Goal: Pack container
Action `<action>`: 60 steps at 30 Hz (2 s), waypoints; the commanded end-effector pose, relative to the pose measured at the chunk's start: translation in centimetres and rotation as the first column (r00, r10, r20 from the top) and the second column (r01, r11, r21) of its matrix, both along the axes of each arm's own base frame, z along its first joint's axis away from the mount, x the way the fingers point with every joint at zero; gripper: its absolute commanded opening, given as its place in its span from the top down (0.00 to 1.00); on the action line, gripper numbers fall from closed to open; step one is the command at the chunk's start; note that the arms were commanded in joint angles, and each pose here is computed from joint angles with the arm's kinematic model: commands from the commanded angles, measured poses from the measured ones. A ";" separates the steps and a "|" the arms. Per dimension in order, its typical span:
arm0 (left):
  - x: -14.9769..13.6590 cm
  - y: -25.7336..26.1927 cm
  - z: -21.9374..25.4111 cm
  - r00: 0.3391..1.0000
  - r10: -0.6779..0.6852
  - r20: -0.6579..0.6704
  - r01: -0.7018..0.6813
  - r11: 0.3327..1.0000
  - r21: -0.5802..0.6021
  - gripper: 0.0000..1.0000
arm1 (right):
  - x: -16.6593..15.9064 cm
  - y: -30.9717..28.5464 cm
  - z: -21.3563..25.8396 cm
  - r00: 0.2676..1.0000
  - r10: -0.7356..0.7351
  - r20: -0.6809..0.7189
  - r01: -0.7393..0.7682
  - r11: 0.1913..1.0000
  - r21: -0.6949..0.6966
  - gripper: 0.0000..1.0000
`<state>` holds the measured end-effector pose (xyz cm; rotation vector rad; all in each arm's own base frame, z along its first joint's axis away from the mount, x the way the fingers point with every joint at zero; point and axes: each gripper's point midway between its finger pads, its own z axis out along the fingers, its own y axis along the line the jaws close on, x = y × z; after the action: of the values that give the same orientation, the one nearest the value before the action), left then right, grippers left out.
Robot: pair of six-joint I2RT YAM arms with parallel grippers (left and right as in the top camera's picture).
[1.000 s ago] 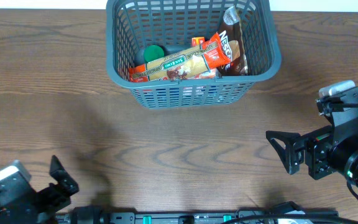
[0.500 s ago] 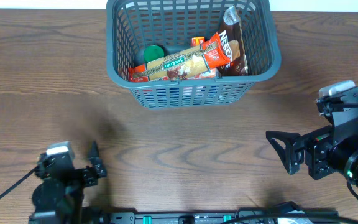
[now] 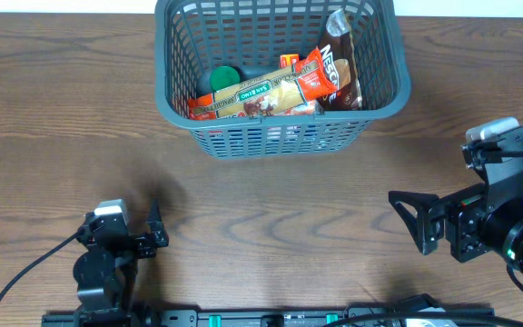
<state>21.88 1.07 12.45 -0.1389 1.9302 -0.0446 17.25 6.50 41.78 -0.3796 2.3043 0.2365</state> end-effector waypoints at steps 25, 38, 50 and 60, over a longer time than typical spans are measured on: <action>0.9 0.2 -0.2 0.999 0.000 0.053 -0.001 1.000 0.016 0.01 | 0.0 -0.2 0.1 1.000 -0.013 0.001 0.013 1.000 -0.001 0.01; 0.9 0.2 -0.2 0.999 0.000 0.053 -0.001 1.000 0.016 0.01 | 0.3 -0.7 -0.1 1.000 -0.021 0.011 0.022 0.999 -0.036 0.01; 0.9 0.2 -0.2 0.999 0.000 0.053 -0.001 1.000 0.016 0.02 | 1.4 -0.1 -6.8 0.987 0.000 0.159 0.001 1.000 -0.001 0.01; 0.9 0.2 -0.2 0.999 0.000 0.053 -0.001 1.000 0.016 0.01 | 1.0 1.2 -18.5 0.961 0.049 0.273 -0.070 0.995 0.070 0.01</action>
<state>22.84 1.04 13.32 -0.1275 1.8538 -0.0496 18.78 7.06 25.78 -0.3820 2.0249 0.2473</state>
